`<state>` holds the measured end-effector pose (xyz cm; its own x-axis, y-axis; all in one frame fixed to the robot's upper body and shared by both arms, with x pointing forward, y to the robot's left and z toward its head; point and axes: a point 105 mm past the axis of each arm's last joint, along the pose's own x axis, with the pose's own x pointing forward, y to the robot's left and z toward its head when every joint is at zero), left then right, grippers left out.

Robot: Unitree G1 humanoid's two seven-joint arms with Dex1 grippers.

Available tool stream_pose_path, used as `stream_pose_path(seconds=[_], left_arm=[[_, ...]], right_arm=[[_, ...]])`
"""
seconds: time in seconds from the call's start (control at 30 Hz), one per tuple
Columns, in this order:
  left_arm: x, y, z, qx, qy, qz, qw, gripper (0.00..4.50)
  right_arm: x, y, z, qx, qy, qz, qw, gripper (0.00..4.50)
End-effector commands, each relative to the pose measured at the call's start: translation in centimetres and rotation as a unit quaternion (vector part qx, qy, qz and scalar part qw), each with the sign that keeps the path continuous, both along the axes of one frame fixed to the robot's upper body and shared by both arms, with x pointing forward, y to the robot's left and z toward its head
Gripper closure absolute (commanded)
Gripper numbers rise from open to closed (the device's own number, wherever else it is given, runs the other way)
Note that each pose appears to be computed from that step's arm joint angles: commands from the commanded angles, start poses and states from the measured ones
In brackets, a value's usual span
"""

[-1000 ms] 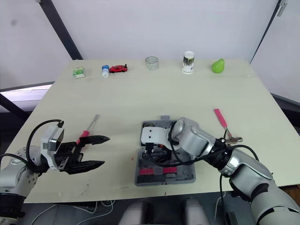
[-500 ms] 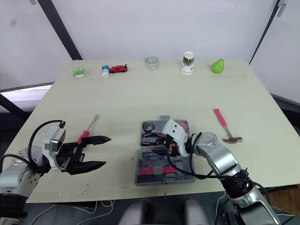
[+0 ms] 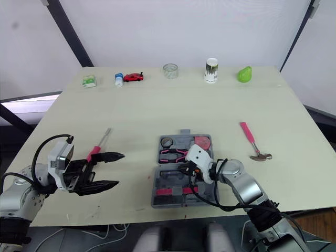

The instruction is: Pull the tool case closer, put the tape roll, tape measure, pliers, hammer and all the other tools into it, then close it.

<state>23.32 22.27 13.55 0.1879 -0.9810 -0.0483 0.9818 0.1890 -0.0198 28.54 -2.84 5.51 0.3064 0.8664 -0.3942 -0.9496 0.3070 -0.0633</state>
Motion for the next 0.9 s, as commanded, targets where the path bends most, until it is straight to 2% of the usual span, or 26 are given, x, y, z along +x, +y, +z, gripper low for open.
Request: stream_pose_path(seconds=[0.03,0.1,0.23,0.37,0.4,0.53,0.63,0.73,0.87,0.9], left_arm=[[-0.5,-0.2,0.8,-0.001,-0.02,-0.03,0.999,0.0],[-0.5,-0.2,0.8,-0.001,-0.021,-0.029,0.999,0.0],[-0.5,-0.4,0.7,-0.002,-0.021,-0.028,0.999,0.0],[-0.5,-0.5,0.5,-0.002,-0.021,-0.025,0.999,0.0],[-0.5,-0.5,0.4,-0.002,-0.021,-0.022,1.0,0.0],[-0.2,-0.3,-0.2,-0.017,-0.011,0.027,0.999,0.0],[0.3,-0.1,-0.9,-0.017,-0.001,0.073,0.997,0.0],[1.0,0.5,-1.5,-0.031,0.0,0.132,0.991,0.0],[1.7,1.1,-2.3,-0.039,0.015,0.192,0.98,0.0],[1.8,1.4,-2.8,-0.035,0.024,0.212,0.976,0.0]], right_arm=[[0.2,-0.3,-1.9,-0.044,-0.008,-0.001,0.999,4.45],[0.3,-0.8,-3.5,-0.078,-0.003,-0.004,0.997,4.45],[-0.7,-1.6,-6.8,-0.144,0.052,0.005,0.988,4.45],[-0.4,-1.2,-6.8,-0.133,0.056,-0.005,0.989,4.45],[-0.3,-0.9,-6.2,-0.112,0.06,-0.011,0.992,4.45],[2.0,-1.1,-0.1,0.026,0.005,-0.071,0.997,4.45],[2.0,-2.2,2.3,0.077,-0.006,-0.091,0.993,4.45],[1.7,-3.9,5.3,0.142,-0.049,-0.12,0.981,4.45],[1.4,-6.6,6.5,0.161,-0.087,-0.173,0.968,4.45],[1.2,-7.9,6.6,0.174,-0.077,-0.191,0.963,4.45]])
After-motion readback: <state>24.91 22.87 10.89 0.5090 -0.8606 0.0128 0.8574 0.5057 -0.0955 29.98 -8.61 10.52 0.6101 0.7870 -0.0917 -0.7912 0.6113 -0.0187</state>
